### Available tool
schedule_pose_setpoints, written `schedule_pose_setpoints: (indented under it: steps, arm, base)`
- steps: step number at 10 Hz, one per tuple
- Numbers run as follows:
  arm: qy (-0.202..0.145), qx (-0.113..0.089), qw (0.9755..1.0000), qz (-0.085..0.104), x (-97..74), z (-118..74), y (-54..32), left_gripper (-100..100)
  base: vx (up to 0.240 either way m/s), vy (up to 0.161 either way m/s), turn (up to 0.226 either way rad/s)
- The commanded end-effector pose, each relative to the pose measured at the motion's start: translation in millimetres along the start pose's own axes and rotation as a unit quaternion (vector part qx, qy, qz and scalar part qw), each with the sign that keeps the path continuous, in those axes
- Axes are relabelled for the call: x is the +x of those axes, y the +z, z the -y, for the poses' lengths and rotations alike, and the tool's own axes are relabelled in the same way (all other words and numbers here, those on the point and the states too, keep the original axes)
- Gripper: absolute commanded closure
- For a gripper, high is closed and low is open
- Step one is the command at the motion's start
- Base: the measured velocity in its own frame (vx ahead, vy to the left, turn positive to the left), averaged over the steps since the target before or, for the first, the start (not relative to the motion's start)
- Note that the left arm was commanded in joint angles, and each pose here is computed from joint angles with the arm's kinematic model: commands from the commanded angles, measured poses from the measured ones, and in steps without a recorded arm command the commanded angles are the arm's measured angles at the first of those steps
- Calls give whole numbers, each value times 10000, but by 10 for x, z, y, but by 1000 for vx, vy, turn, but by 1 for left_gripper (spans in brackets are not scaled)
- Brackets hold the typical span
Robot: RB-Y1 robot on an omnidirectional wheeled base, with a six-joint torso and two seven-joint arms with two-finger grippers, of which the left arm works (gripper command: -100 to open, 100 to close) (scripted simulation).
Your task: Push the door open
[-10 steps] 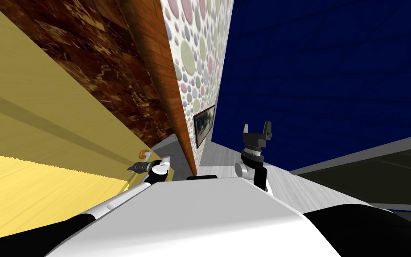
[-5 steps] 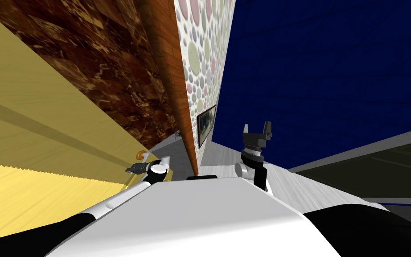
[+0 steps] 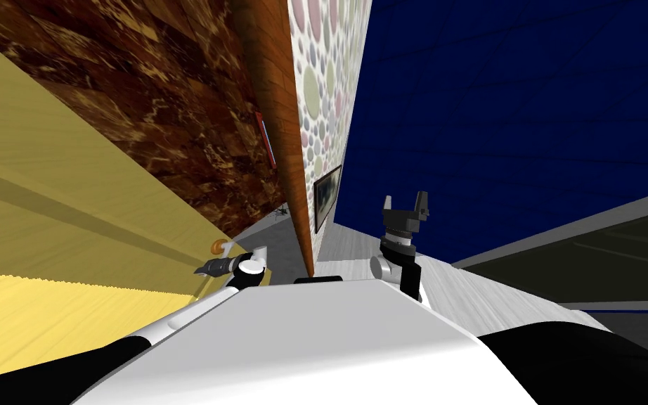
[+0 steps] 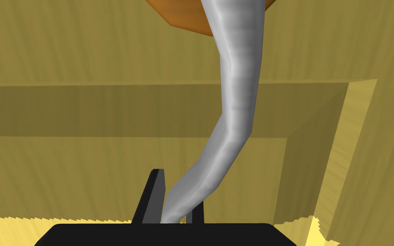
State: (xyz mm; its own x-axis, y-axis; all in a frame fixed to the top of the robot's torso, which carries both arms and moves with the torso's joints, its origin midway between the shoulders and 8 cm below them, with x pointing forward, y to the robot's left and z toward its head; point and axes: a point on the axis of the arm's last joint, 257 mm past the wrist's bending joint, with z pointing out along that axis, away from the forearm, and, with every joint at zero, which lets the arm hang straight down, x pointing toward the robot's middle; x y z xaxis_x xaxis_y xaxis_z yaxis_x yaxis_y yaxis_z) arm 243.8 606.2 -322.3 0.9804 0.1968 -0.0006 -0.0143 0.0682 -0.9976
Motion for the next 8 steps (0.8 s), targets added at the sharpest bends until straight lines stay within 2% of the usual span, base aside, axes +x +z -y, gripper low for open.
schedule_pose_setpoints:
  steps: [1, 2, 4, 8]
  arm:
    - [-28, 67, 9998, 208, -101, 40, 52, 100]
    - [-28, 67, 9998, 208, -101, 40, 52, 100]
    - [-40, 59, 9993, 355, -173, 38, 54, 100]
    - [-55, 38, 9978, 654, -321, 30, 45, 100]
  base:
    - [-11, 41, -111]
    - [-2, 84, -22]
    - [-3, 75, -38]
    - [-4, 118, -68]
